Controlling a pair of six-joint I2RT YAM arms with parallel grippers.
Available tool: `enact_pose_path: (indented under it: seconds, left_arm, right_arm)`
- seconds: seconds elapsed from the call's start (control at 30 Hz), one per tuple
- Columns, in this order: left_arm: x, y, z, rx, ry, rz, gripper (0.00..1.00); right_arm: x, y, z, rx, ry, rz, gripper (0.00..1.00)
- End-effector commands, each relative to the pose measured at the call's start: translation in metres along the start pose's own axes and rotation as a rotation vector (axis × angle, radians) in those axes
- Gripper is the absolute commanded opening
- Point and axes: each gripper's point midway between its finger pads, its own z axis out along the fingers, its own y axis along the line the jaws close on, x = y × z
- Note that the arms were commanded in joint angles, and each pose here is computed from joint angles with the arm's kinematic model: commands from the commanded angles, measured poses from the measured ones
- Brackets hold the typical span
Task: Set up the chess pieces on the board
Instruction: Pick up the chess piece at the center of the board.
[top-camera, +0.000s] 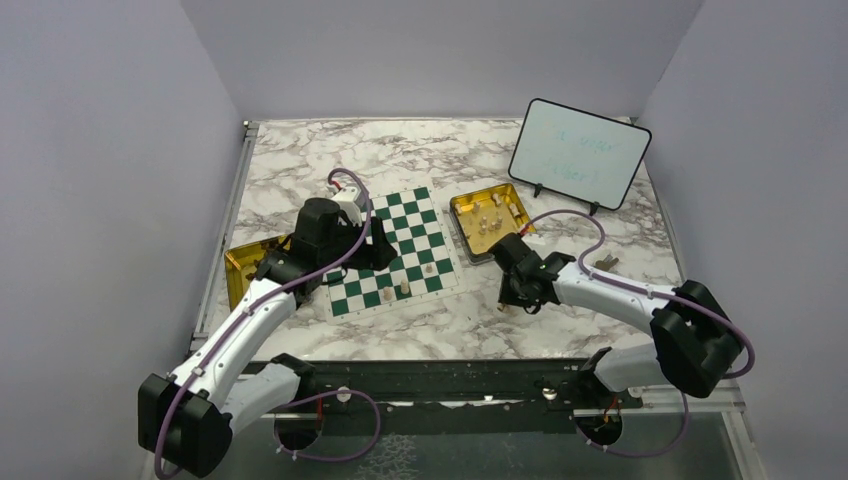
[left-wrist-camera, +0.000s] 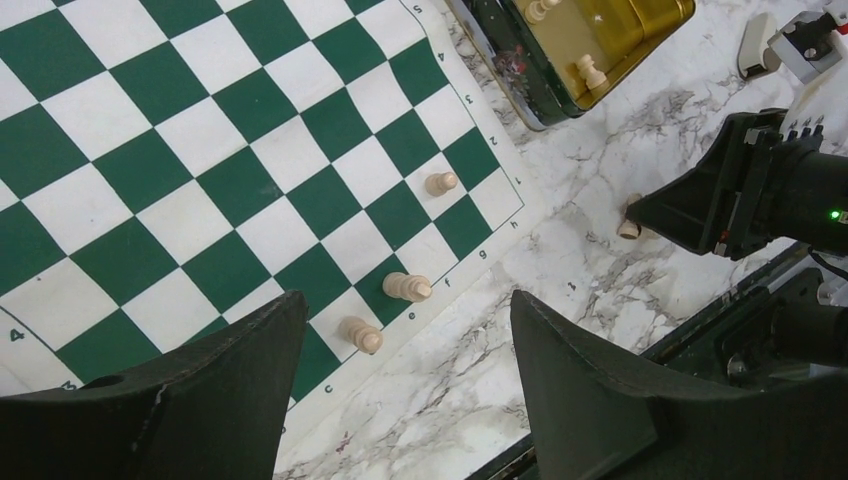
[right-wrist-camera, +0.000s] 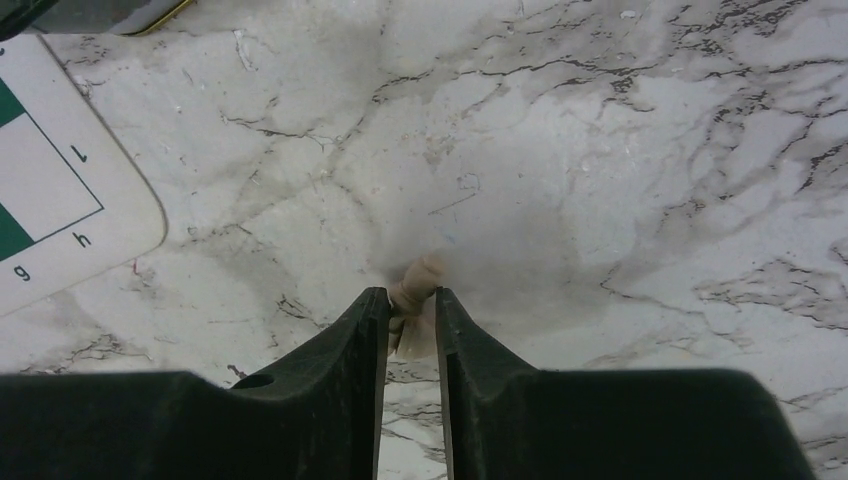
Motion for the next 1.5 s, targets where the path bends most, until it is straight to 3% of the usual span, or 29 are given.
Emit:
enact_pose_path:
  seconds: [0.0,0.17,0.4,0.5,0.63,0.83,0.97,1.17,1.27,1.47]
  left_arm:
    - [-0.008,0.004,-0.003,-0.023,-0.05,0.027,0.76]
    - [-0.008,0.005,-0.003,-0.025,-0.05,0.025,0.76]
    - [-0.007,0.002,-0.001,-0.016,-0.039,-0.004,0.76]
    - [-0.007,-0.005,-0.001,0.014,-0.028,-0.032,0.75]
    - [-0.008,-0.021,-0.002,0.087,0.001,-0.099,0.72]
    - [-0.009,-0.052,-0.001,0.232,0.076,-0.183,0.65]
    - [-0.02,-0.063,-0.001,0.284,0.077,-0.186,0.63]
    - [-0.032,-0.075,0.001,0.382,0.005,-0.119,0.62]
    - [-0.034,-0.084,-0.001,0.462,-0.049,-0.078,0.7]
    - [-0.054,-0.105,-0.029,0.611,-0.295,0.06,0.79]
  right_arm:
    - [0.0,0.002,0.008,0.011,-0.003,-0.003,0.3]
    - [0.006,0.004,0.018,-0.002,0.017,-0.06,0.3]
    - [-0.002,0.02,0.02,-0.092,-0.018,-0.185,0.16]
    - [-0.011,0.039,0.012,-0.208,-0.067,-0.279,0.12]
    - [-0.024,0.074,-0.013,-0.434,-0.165,-0.413,0.11]
    - [-0.053,0.12,-0.069,-0.731,-0.432,-0.553,0.09]
    - [-0.067,0.134,-0.095,-0.817,-0.565,-0.604,0.09]
    - [-0.084,0.15,-0.135,-0.926,-0.617,-0.48,0.07]
    - [-0.09,0.159,-0.166,-1.021,-0.636,-0.413,0.07]
    - [-0.093,0.166,-0.218,-1.173,-0.653,-0.381,0.08]
